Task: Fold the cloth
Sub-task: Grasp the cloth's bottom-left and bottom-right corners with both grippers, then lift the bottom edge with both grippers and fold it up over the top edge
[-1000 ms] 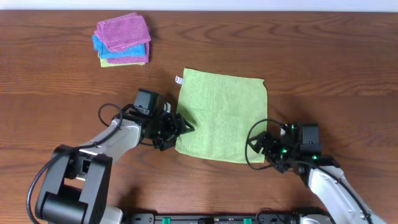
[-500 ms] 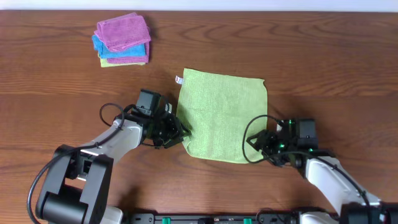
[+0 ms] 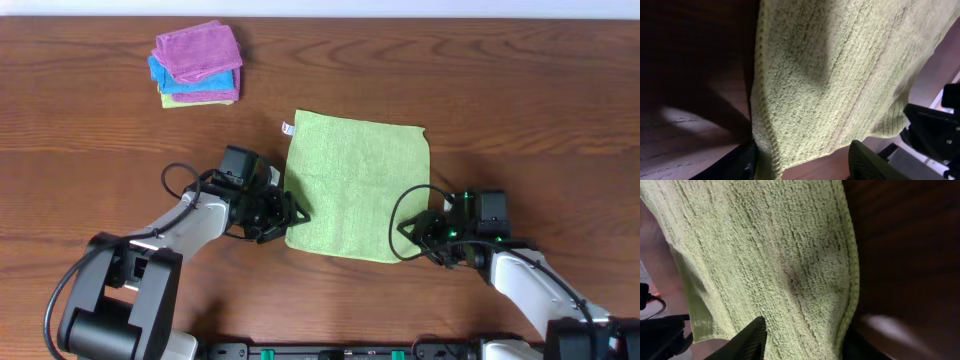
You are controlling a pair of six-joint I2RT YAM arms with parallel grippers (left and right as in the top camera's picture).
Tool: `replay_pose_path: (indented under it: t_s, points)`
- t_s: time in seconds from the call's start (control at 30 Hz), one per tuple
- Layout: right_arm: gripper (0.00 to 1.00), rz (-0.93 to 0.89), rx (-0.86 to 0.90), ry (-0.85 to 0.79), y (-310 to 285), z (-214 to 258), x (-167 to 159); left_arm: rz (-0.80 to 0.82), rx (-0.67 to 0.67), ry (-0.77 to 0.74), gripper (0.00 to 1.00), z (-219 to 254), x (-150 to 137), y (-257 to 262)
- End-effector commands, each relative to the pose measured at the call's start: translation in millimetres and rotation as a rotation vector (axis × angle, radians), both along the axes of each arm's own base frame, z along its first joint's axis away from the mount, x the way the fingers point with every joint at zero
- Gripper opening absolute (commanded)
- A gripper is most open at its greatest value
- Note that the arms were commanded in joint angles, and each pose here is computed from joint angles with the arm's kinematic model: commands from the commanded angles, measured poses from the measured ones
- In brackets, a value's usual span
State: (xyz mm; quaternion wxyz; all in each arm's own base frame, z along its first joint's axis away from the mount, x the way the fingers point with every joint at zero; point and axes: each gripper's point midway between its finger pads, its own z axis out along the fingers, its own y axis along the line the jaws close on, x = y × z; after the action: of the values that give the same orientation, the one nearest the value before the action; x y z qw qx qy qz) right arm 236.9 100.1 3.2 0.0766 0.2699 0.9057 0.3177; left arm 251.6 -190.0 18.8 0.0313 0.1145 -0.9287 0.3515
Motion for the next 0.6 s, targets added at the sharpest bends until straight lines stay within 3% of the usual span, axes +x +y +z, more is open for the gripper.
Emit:
replay_pose_path:
  t_s: [0.0, 0.13, 0.27, 0.37, 0.47, 0.57]
  points:
    - [0.44, -0.01, -0.044, 0.102, -6.7, -23.7, -24.4, -0.049, 0.029, -0.02, 0.59, -6.6, -4.5, 3.0]
    - [0.44, -0.003, -0.026, 0.106, -3.8, -22.3, -25.8, -0.059, 0.048, -0.028, 0.59, -8.8, -5.3, 5.8]
    - [0.43, -0.002, -0.023, 0.111, -3.4, -22.3, -26.8, -0.063, 0.069, -0.035, 0.51, -11.0, -5.4, 6.2]
    - [0.27, -0.002, -0.024, 0.114, -3.5, -22.6, -27.5, -0.077, 0.082, -0.041, 0.33, -12.3, -7.4, 3.4]
    - [0.05, -0.005, -0.033, 0.113, -4.9, -23.4, -27.2, -0.091, 0.087, -0.044, 0.06, -12.9, -9.7, 0.5]
    - [0.01, -0.005, -0.046, 0.105, -6.9, -24.1, -25.7, -0.091, 0.087, -0.046, 0.06, -12.8, -9.2, 0.8]
